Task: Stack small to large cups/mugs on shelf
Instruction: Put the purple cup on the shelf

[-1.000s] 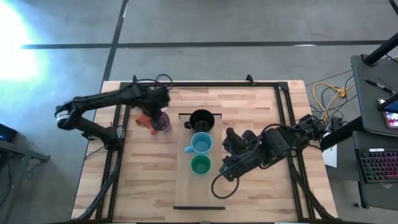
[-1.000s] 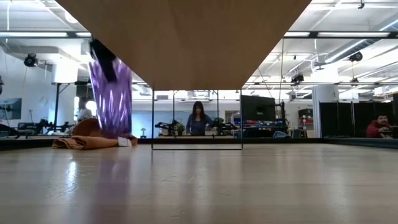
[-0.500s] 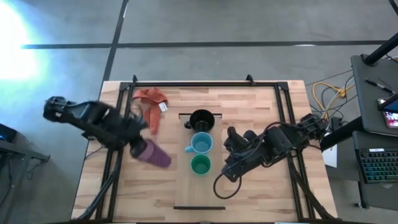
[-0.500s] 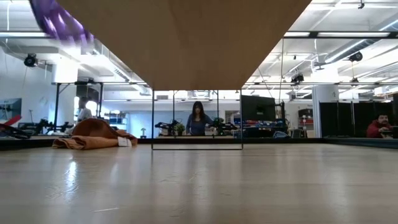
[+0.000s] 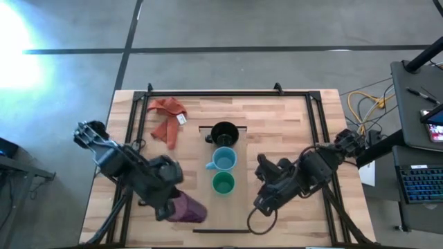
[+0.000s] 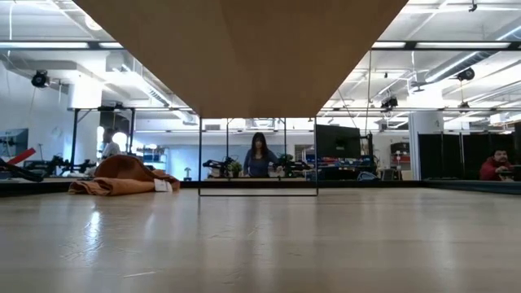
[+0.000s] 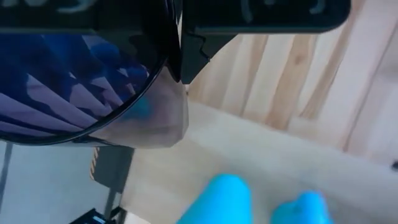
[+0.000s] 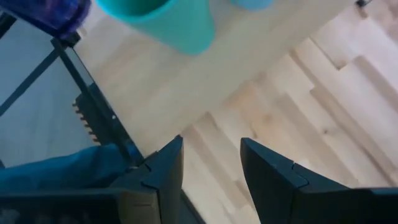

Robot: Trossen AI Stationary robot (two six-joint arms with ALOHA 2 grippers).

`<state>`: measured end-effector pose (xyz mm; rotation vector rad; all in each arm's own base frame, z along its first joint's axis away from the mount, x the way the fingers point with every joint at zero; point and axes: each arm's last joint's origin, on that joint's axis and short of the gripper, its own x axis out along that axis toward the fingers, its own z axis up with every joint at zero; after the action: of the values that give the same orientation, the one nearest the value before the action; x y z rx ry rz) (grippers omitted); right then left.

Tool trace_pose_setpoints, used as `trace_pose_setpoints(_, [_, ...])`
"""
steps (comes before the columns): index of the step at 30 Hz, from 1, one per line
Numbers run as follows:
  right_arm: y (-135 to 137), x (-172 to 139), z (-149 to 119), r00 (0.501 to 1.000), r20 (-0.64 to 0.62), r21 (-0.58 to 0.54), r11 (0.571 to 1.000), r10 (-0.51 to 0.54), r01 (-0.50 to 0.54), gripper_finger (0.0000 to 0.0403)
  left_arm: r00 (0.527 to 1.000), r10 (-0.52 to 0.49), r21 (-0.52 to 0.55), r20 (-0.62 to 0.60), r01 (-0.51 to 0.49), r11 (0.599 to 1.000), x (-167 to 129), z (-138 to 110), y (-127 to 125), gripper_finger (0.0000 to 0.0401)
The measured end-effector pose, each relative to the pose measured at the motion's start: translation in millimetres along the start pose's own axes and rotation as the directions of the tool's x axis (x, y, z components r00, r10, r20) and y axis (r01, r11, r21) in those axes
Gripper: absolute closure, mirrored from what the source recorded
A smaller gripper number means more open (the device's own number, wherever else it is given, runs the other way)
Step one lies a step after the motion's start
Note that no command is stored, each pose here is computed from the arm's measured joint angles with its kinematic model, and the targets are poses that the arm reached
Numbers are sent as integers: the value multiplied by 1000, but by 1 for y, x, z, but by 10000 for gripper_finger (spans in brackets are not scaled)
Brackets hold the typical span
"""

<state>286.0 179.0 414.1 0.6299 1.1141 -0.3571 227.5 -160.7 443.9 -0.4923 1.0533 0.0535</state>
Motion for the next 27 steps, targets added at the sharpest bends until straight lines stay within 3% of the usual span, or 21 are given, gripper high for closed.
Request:
trace_pose_setpoints(8, [20, 21, -32, 999, 19, 45, 998, 38, -38, 258, 1000, 14, 89, -2, -14, 996, 34, 15, -25, 401])
trace_pose_setpoints(17, [42, 63, -39, 976, 91, 62, 977, 200, -206, 261, 997, 20, 93, 80, -27, 995, 48, 33, -27, 401])
trace_pose_setpoints(22, [44, 79, -42, 969, 113, 70, 971, 221, -230, 261, 991, -34, 101, 132, 21, 995, 53, 41, -31, 401])
trace_pose_setpoints(27, [44, 90, -44, 967, 124, 74, 970, 223, -233, 263, 993, -13, 104, 114, 1, 995, 65, 42, -33, 401])
